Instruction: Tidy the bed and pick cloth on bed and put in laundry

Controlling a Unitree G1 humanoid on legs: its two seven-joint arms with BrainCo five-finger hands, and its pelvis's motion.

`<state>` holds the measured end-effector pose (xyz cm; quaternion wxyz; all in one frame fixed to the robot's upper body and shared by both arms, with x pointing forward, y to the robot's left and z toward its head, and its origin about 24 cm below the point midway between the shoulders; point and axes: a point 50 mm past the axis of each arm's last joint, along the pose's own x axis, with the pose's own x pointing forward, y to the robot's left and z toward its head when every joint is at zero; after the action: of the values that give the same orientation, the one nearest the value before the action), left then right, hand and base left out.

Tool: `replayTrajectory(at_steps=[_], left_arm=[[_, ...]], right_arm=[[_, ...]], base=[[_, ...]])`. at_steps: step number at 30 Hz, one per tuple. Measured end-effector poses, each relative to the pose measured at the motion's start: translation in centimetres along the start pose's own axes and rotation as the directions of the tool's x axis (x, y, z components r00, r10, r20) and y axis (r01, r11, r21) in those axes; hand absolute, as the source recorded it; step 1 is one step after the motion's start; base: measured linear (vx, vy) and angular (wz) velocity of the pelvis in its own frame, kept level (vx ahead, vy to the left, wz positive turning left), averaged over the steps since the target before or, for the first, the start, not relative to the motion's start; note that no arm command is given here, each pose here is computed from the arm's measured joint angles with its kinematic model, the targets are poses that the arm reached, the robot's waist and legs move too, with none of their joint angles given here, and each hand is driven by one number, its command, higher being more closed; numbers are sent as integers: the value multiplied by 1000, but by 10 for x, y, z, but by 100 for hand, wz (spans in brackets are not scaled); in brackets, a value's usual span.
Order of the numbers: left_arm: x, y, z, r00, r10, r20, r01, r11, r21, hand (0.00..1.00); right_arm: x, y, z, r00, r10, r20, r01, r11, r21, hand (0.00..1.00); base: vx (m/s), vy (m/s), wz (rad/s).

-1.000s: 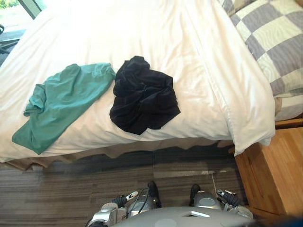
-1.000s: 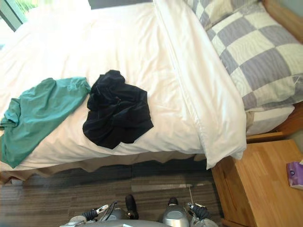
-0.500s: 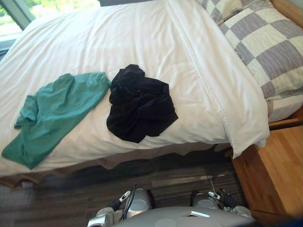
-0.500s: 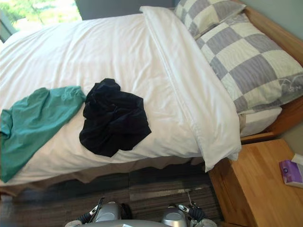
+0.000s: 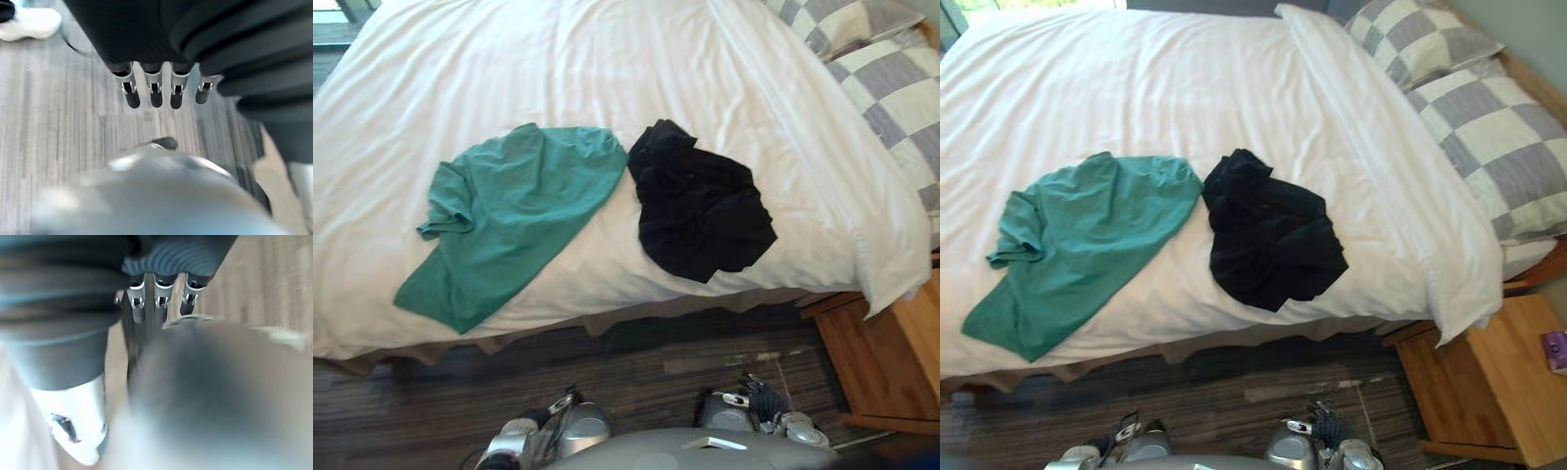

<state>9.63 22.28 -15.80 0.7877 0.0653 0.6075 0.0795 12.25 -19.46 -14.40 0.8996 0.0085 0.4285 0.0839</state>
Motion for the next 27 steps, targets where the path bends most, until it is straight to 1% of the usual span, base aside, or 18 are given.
replayTrajectory(at_steps=[2, 4, 6, 8, 9, 10, 11, 14, 18, 21, 22, 23, 24, 25, 26, 27], left_arm=[[0, -9, 1, 1000, -27, 16, 27, 1000, 2, 0], [0, -11, 2, 999, -29, 32, 29, 1000, -10, 0], [0, -11, 7, 998, -28, 62, 34, 993, -113, 0], [-1, -13, 19, 993, -33, 111, 49, 988, -147, 0], [-1, -11, 21, 991, -15, 132, 36, 986, -162, 0], [-1, -11, 20, 991, -7, 135, 30, 986, -165, 0], [-1, -10, 12, 992, -1, 130, 22, 986, -166, 0], [-1, -5, -8, 996, 27, 88, -5, 970, -242, 0], [-1, 5, -21, 997, 57, 49, -43, 967, -250, 0], [-1, 1, -26, 998, 62, 23, -54, 967, -251, 0], [0, 4, -23, 997, 71, 25, -63, 967, -247, 0], [0, 23, -20, 993, 115, 26, -106, 966, -236, 0], [0, 27, -23, 992, 124, 9, -119, 966, -229, 0], [0, 29, -25, 991, 130, -10, -129, 968, -214, 0], [0, 26, -26, 991, 134, -17, -135, 968, -210, 0], [-1, 25, -29, 991, 133, -22, -134, 967, -216, 0]], right_arm=[[-1, -5, 4, 1000, 8, 21, -8, 1000, -25, 0], [-1, -4, 4, 999, 34, 10, -33, 998, -62, 0], [9, 4, 20, 997, 80, 21, -77, 990, -117, 0], [16, 9, 34, 995, 91, 43, -83, 985, -154, 0], [17, 10, 32, 997, 79, 19, -75, 985, -152, 0], [17, 9, 28, 998, 64, -2, -64, 987, -144, 0], [15, 6, 21, 999, 26, -21, -28, 995, -92, 0], [11, -5, 20, 999, -44, -2, 44, 999, -4, 0], [0, -17, 3, 995, -98, -30, 100, 994, 52, 0], [-5, -29, 0, 991, -134, -21, 136, 989, 58, 0], [-4, -22, -4, 993, -118, -32, 120, 990, 76, 0], [6, 2, -2, 998, -68, -18, 70, 990, 126, 0], [8, 8, -1, 999, -48, -9, 49, 990, 133, 0], [10, 12, 2, 1000, -22, 3, 22, 991, 135, 0], [13, 18, 10, 999, 22, 37, -26, 994, 103, 0], [15, 21, 16, 998, 42, 56, -47, 995, 86, 0]], base=[[-17, 84, 67], [-10, 25, 29], [-74, 10, 13], [-98, 30, 11], [-80, 47, 13], [-85, 74, 7], [-72, 73, -9], [-22, 159, -45], [-10, 342, -10], [10, 549, 22], [-1, 511, 8], [1, 401, 2], [-19, 257, -15], [-62, 212, -35], [-75, 205, -54], [-79, 165, -80]])
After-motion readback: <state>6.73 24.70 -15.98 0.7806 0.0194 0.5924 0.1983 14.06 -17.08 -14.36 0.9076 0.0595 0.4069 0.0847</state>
